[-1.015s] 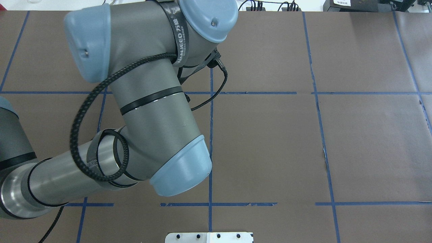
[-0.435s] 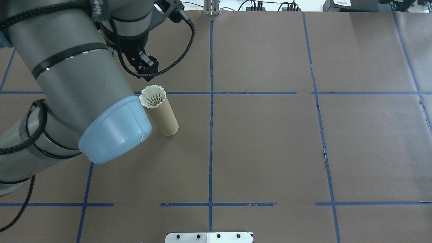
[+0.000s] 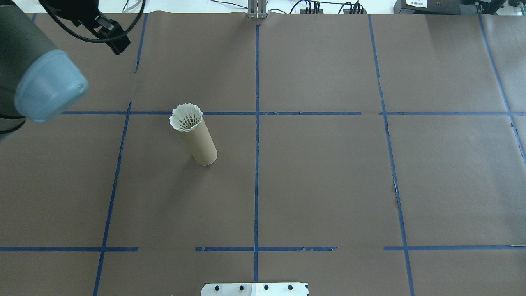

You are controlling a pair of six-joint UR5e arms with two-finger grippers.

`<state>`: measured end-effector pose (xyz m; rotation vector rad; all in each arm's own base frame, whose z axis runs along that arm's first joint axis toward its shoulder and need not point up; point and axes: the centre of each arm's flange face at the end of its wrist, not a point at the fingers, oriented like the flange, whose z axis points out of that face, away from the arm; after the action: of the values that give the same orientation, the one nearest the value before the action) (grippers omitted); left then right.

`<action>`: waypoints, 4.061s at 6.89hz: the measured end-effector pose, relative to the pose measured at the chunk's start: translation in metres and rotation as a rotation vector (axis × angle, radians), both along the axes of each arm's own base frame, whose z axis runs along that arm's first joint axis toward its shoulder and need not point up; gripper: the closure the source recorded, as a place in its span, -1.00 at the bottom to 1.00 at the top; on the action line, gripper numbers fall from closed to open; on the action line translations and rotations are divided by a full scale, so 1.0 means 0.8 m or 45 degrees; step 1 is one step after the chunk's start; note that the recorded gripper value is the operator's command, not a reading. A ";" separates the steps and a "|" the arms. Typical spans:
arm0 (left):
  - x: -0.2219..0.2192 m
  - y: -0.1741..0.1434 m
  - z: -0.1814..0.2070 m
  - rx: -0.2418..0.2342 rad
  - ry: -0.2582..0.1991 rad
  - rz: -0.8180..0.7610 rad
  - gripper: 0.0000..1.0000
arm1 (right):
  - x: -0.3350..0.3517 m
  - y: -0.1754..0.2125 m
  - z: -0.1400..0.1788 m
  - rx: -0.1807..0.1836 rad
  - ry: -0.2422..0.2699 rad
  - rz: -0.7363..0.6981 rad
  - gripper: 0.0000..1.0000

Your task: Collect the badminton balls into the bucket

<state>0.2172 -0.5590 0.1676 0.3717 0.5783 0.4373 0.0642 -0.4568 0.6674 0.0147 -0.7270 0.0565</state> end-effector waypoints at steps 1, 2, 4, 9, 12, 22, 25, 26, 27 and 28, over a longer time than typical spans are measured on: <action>-0.026 -0.008 0.047 -0.059 0.063 -0.010 -1.00 | 0.000 0.000 0.000 0.000 0.000 0.000 -1.00; -0.057 -0.017 0.101 -0.135 0.127 -0.028 -1.00 | 0.000 0.000 0.000 0.000 0.000 0.000 -1.00; -0.119 -0.022 0.214 -0.334 0.247 -0.070 -1.00 | 0.000 0.000 0.000 -0.001 0.000 0.000 -1.00; -0.299 -0.016 0.445 -0.588 0.271 -0.352 -1.00 | 0.000 0.000 0.000 -0.001 0.000 0.000 -1.00; -0.353 0.023 0.557 -0.667 0.242 -0.333 -1.00 | 0.000 0.000 0.000 -0.001 0.000 0.000 -1.00; -0.354 0.093 0.657 -0.662 0.247 -0.348 -1.00 | 0.000 0.000 0.000 0.000 0.000 0.000 -1.00; -0.354 0.096 0.655 -0.730 0.245 -0.365 -1.00 | 0.000 0.000 0.000 -0.001 0.000 0.000 -1.00; -0.354 0.096 0.633 -0.744 0.243 -0.366 -1.00 | 0.000 0.000 0.000 -0.001 0.000 0.000 -1.00; -0.354 0.097 0.607 -0.752 0.241 -0.366 -1.00 | 0.000 0.000 0.000 0.000 0.000 0.000 -1.00; -0.353 0.098 0.593 -0.755 0.240 -0.365 -1.00 | 0.000 0.000 0.000 -0.001 0.000 0.000 -1.00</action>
<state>-0.0656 -0.4805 0.6417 -0.0771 0.7933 -0.0558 0.0642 -0.4568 0.6677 0.0143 -0.7269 0.0566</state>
